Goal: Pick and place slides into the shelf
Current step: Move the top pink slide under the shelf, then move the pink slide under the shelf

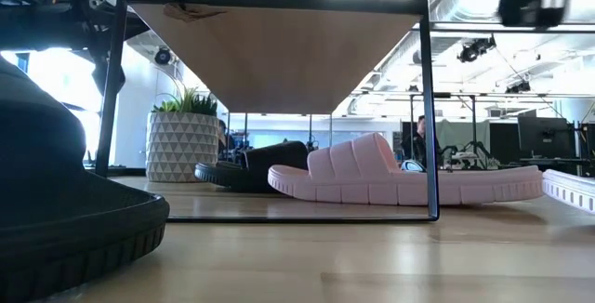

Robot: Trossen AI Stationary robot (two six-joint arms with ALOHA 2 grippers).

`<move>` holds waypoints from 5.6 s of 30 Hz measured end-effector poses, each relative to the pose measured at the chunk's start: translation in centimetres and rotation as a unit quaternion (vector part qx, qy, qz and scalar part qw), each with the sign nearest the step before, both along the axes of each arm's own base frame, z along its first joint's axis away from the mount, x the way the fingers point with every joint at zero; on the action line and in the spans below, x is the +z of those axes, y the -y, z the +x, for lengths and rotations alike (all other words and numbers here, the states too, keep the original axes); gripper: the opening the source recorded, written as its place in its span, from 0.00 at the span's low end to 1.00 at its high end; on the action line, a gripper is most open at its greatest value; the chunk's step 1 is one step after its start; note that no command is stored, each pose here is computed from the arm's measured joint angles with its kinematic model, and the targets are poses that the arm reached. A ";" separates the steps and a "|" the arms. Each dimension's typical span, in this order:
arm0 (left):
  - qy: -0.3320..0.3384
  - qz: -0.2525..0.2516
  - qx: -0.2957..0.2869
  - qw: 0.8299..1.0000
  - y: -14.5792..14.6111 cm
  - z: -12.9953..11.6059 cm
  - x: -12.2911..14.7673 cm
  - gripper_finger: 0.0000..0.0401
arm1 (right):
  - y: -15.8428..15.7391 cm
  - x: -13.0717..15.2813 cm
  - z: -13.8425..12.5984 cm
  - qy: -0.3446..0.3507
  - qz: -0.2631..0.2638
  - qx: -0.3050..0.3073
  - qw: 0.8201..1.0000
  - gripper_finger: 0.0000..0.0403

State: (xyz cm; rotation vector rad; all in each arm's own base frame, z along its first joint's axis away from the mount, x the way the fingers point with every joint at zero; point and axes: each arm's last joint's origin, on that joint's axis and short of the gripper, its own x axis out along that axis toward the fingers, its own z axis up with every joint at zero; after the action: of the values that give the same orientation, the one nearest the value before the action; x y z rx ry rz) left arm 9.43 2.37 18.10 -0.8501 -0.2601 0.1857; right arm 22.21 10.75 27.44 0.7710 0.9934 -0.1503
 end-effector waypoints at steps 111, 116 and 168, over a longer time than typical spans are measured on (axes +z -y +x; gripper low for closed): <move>-0.006 0.006 -0.009 1.000 0.1 0.0 -0.1 0.01 | 8.3 -12.4 3.1 -0.091 -0.147 -0.102 0.980 0.00; -0.004 0.002 -0.010 1.000 0.1 0.0 -0.1 0.01 | 7.9 -12.9 3.9 -0.071 -0.138 -0.098 0.983 0.00; 0.000 -0.010 -0.014 1.000 0.1 0.0 0.0 0.01 | -7.6 -3.4 -10.9 -0.027 0.253 -0.175 0.951 0.03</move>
State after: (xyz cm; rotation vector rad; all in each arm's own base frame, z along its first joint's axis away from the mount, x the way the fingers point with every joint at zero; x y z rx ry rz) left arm 9.45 2.30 18.06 -0.8729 -0.2471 0.1619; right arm 11.29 18.33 24.02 1.4217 0.9496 -0.2262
